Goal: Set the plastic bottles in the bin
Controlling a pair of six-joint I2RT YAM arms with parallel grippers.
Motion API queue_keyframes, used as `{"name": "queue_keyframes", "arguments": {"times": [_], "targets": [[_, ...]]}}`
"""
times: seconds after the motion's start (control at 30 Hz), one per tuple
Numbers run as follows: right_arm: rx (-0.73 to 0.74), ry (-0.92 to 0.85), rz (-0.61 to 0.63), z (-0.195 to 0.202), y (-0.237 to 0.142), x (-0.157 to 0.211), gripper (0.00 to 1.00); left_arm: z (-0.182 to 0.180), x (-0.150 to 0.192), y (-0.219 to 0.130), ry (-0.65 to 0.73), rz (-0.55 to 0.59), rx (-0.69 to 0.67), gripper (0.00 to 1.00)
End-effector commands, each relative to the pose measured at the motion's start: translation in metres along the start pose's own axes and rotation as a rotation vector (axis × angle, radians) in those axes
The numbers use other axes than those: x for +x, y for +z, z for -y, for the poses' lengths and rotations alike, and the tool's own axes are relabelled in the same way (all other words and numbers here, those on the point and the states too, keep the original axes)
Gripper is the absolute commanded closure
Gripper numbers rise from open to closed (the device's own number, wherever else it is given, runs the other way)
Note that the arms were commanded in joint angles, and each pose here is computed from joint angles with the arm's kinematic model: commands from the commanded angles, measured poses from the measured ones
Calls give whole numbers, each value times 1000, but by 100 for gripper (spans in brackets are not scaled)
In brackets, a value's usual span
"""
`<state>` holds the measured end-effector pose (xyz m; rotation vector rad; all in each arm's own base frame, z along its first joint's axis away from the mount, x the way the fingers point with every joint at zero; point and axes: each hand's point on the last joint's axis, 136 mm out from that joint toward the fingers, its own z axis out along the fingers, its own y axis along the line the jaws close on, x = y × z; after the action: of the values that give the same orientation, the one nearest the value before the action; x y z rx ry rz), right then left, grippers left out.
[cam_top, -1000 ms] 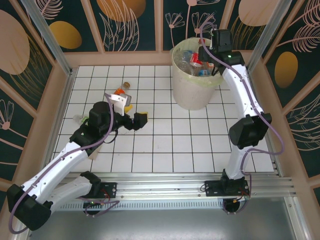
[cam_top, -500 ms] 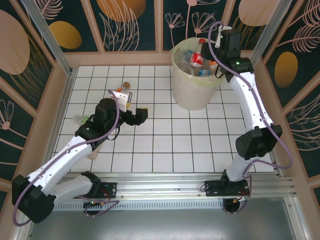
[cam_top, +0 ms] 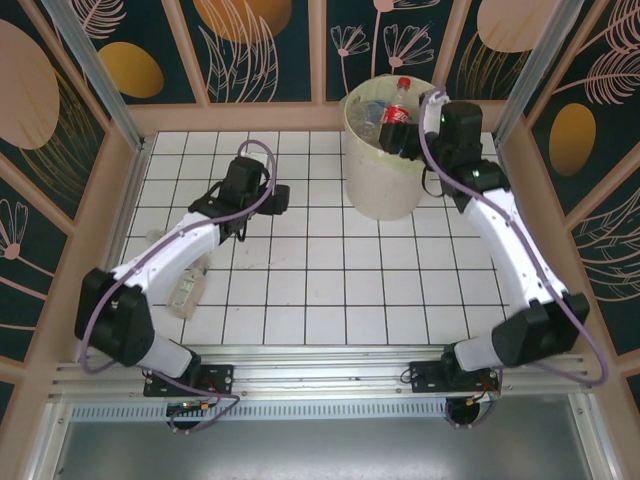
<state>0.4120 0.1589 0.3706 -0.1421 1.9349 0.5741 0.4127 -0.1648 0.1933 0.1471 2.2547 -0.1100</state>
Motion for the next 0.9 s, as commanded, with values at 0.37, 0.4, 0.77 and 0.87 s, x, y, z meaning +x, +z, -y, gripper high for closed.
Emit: {"name": "queue_keyframes", "arguments": {"times": [0.37, 0.4, 0.77, 0.87], "targets": [[-433, 42, -2, -104, -69, 60, 1, -83, 12, 102, 21, -305, -212, 1], [-444, 43, -19, -108, -69, 68, 1, -88, 14, 107, 19, -323, -211, 1], [-441, 55, -58, -114, -65, 91, 1, -126, 48, 141, -72, -453, -155, 4], [-431, 59, -60, -112, -64, 91, 1, -116, 56, 146, -81, -479, -75, 7]]}}
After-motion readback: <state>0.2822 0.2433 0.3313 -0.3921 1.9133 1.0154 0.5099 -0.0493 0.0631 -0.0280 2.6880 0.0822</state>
